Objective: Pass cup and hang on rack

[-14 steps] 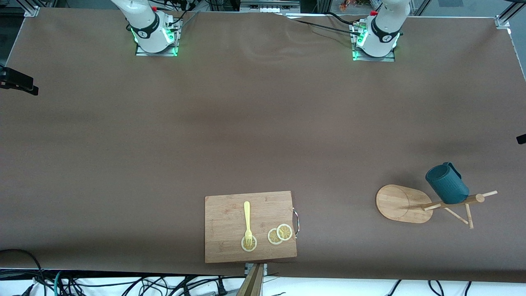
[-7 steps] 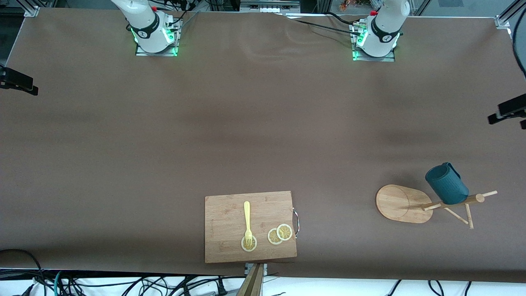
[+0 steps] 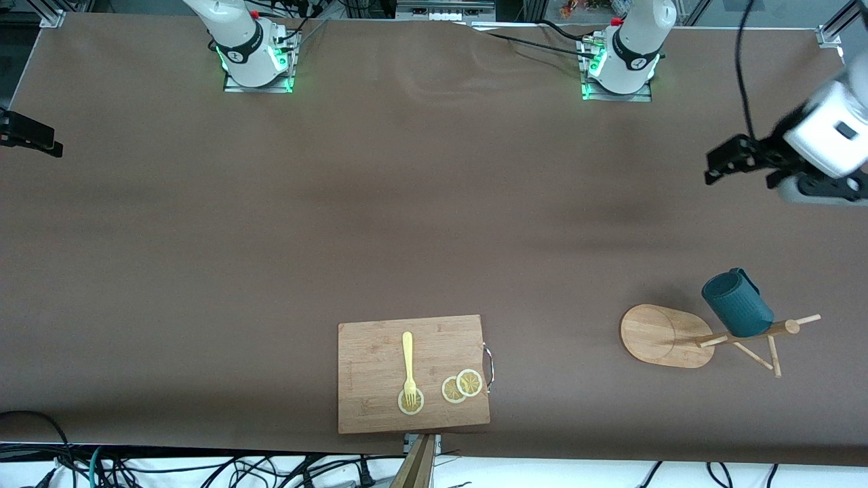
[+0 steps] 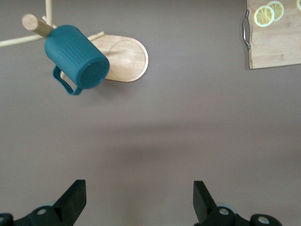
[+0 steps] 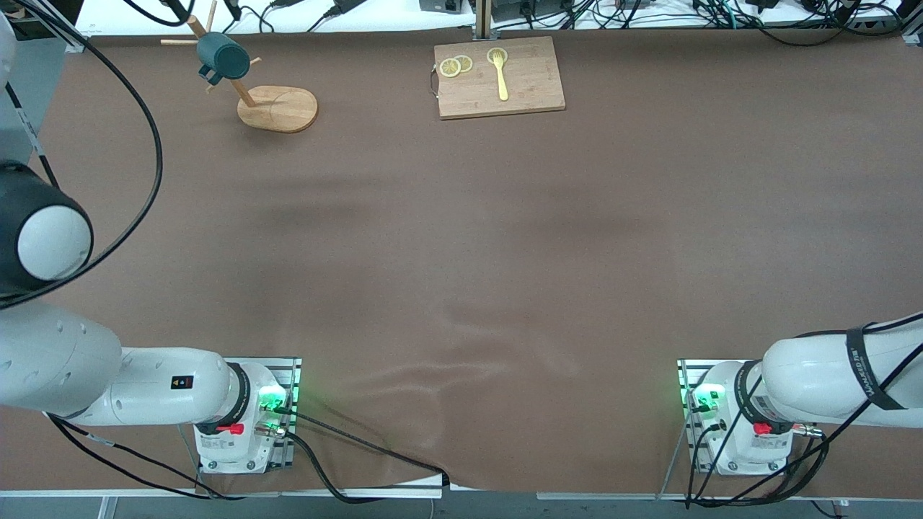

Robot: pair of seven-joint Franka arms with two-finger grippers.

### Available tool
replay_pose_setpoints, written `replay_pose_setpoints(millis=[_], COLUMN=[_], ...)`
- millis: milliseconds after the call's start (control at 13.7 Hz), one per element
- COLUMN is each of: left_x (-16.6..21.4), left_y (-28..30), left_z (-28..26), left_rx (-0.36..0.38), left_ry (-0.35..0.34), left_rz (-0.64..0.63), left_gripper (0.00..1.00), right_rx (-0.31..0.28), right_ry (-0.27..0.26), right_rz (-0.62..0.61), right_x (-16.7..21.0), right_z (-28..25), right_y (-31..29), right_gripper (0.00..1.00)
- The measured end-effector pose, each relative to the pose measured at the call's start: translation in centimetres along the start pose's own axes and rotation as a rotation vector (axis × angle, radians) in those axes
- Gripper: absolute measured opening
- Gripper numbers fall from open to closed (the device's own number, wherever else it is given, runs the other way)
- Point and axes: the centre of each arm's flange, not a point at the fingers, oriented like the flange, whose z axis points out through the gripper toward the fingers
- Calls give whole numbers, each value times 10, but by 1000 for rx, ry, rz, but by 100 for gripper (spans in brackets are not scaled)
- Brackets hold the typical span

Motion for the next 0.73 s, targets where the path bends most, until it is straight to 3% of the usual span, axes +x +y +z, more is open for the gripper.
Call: replay_pose_setpoints(millis=[293, 733], left_x=[-23, -24], left_y=[-13, -16], left_z=[2, 2], left_rx=[11, 11], left_ry=[11, 17], left_rz=[-27, -32], left_gripper=[100, 100], right_rx=[0, 0], right_ry=[0, 0], right_rz=[0, 0], right_x=[0, 0], right_z=[0, 0], right_y=[0, 0], right_gripper=[100, 100])
